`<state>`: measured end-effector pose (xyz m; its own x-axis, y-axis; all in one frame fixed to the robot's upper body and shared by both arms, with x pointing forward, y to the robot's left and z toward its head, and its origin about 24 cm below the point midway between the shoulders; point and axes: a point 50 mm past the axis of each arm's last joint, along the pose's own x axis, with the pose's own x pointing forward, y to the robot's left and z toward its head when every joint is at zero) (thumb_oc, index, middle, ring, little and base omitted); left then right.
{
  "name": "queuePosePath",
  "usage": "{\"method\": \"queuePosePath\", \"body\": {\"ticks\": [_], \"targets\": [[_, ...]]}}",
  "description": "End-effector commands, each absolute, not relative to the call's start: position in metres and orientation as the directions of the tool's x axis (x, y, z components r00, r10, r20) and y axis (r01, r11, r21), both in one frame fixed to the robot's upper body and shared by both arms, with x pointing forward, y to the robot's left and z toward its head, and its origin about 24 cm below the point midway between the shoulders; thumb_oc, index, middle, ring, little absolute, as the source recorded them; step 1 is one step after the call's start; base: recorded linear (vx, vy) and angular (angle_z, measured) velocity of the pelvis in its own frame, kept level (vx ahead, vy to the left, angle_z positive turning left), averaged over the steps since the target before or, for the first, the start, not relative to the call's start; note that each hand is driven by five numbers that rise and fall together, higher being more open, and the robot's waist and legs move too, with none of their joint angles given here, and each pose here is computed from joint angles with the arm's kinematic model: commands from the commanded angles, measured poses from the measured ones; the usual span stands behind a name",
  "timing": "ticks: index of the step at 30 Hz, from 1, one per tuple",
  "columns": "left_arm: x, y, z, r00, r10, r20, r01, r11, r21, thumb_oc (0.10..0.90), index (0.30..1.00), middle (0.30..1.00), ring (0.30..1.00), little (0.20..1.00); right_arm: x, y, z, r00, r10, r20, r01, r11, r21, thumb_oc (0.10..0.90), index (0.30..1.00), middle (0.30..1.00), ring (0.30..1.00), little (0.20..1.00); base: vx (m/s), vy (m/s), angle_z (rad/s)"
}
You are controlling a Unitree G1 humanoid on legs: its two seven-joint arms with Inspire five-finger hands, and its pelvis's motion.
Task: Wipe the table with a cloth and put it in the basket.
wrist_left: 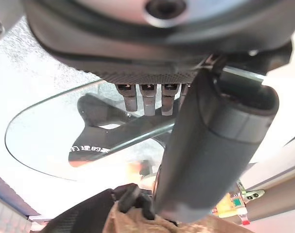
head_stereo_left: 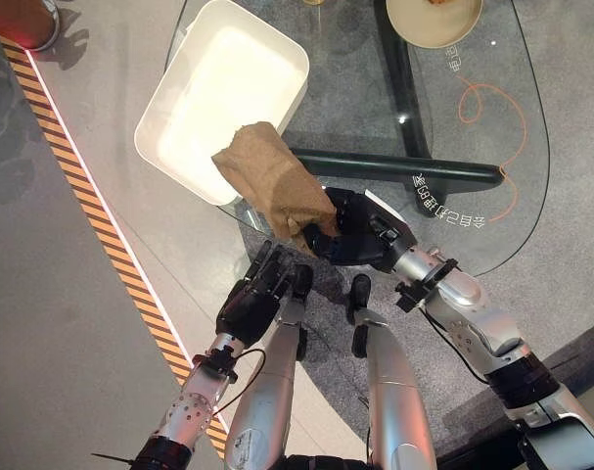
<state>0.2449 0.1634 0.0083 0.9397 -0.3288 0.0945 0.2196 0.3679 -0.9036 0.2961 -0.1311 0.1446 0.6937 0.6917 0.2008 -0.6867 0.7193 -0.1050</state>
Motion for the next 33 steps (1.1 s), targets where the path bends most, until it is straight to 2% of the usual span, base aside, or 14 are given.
{"method": "queuePosePath", "body": {"ticks": [1,14,18,25,33], "targets": [[0.235,0.163,0.032,0.907,-0.319,0.274,0.364,0.271,-0.891,0.800,0.900,0.900,0.900,0.900,0.252,-0.109,0.209,0.354,0.786,0.507,-0.785,0.545,-0.296,0.100,0.300,0.300,0.300,0.200,0.00,0.000,0.00],[0.244,0.174,0.070,0.852,-0.280,0.442,0.513,0.281,-0.811,0.800,0.900,0.900,0.900,0.900,0.249,-0.117,0.191,0.390,0.798,0.460,-0.770,0.557,-0.312,0.100,0.300,0.300,0.300,0.200,0.00,-0.009,0.00],[0.245,0.174,0.080,0.824,-0.302,0.480,0.557,0.276,-0.783,0.800,0.900,0.900,0.900,0.900,0.246,-0.116,0.191,0.361,0.822,0.440,-0.782,0.524,-0.336,0.100,0.300,0.300,0.300,0.200,0.00,0.000,0.00],[0.251,0.170,0.088,0.807,-0.344,0.480,0.580,0.314,-0.751,0.800,0.900,0.900,0.900,0.900,0.239,-0.102,0.182,0.268,0.916,0.299,-0.829,0.377,-0.413,0.100,0.300,0.300,0.300,0.200,0.00,0.000,0.00],[0.251,0.166,0.093,0.763,-0.402,0.506,0.631,0.296,-0.717,0.800,0.900,0.900,0.900,0.900,0.243,-0.102,0.178,0.314,0.905,0.288,-0.827,0.410,-0.384,0.100,0.300,0.300,0.300,0.200,0.00,0.000,0.00]]}}
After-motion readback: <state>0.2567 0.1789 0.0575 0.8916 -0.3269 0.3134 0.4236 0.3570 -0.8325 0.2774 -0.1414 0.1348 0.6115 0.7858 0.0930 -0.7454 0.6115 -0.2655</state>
